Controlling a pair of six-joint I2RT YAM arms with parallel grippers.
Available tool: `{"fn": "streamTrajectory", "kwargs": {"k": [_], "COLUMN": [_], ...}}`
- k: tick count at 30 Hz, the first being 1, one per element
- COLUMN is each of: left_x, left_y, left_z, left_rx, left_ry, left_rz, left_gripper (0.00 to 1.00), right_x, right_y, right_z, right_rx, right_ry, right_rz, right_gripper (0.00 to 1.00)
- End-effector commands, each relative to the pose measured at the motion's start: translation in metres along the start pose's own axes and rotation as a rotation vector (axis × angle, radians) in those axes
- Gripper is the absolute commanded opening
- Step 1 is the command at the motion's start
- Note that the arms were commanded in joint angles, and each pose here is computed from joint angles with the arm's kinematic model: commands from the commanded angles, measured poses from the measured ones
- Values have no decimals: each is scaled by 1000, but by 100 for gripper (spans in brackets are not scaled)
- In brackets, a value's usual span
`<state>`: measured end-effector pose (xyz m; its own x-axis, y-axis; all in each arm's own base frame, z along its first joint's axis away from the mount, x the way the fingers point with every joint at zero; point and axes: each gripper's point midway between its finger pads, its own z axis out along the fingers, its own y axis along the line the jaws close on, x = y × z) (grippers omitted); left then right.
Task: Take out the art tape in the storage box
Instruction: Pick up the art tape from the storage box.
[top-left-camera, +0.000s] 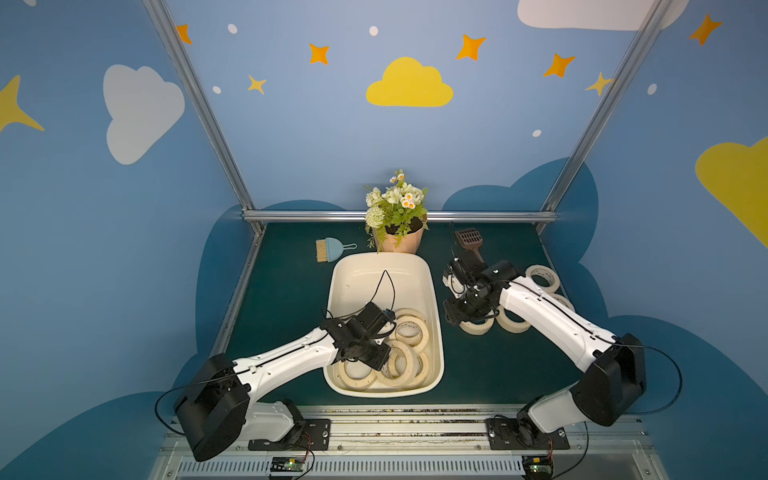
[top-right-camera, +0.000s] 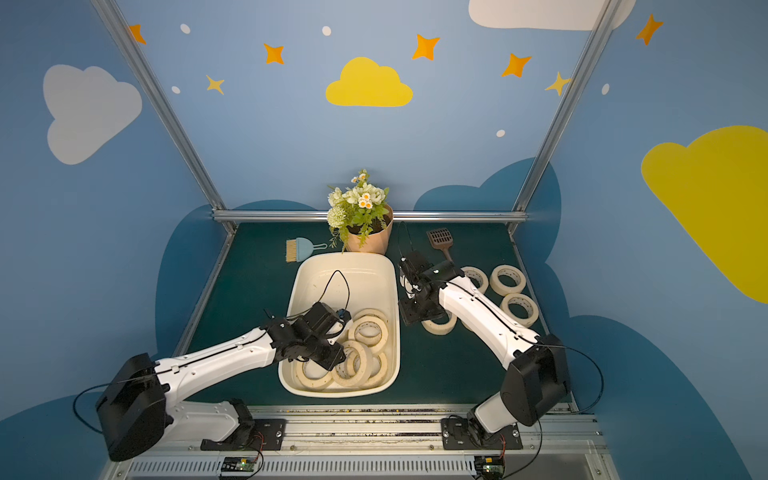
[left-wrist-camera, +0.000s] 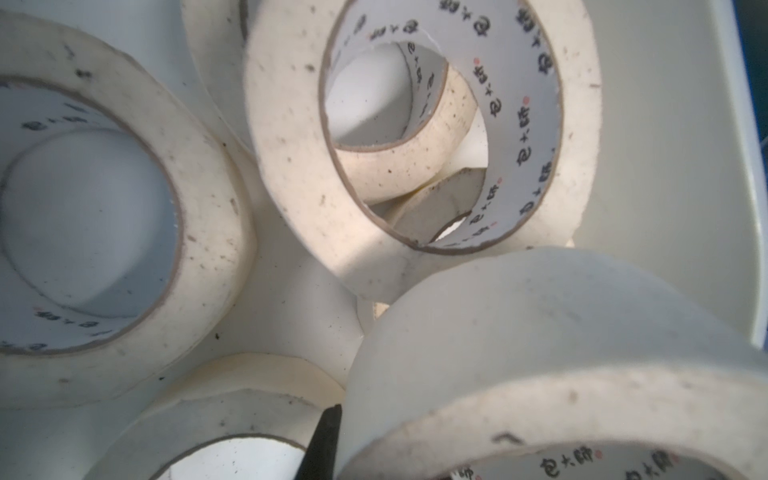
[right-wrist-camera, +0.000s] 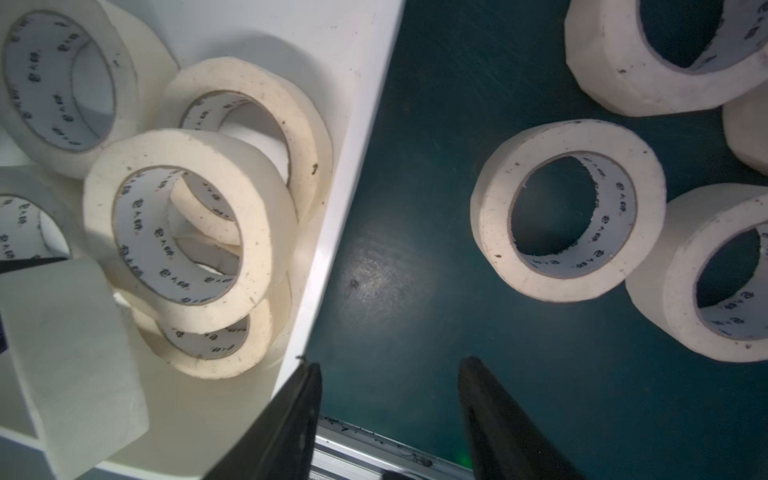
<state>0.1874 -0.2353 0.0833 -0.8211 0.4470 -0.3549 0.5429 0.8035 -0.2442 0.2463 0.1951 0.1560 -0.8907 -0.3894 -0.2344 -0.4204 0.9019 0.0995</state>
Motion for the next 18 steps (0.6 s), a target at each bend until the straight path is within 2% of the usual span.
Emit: {"fn": "streamTrajectory", "kwargs": {"k": [1, 8, 13, 18], "left_x": [-25, -57, -78, -98], "left_y": [6, 33, 34, 24], "left_z": [-23, -49, -46, -50], "left_rx": [-75, -274, -278, -242], "left_ry": [-56, -47, -38, -77], "left_rz": [32, 49, 64, 63], "left_gripper": [4, 4, 4, 4], "right_x": [3, -21, -36, -39], "right_y": [29, 91, 112, 113], "right_z": [-13, -41, -42, -29], "right_rx": [-107, -304, -373, -361], "right_ry": [-16, -140, -215, -200], "right_rz": [-7, -62, -39, -28], "right_gripper": [58, 58, 60, 62]}}
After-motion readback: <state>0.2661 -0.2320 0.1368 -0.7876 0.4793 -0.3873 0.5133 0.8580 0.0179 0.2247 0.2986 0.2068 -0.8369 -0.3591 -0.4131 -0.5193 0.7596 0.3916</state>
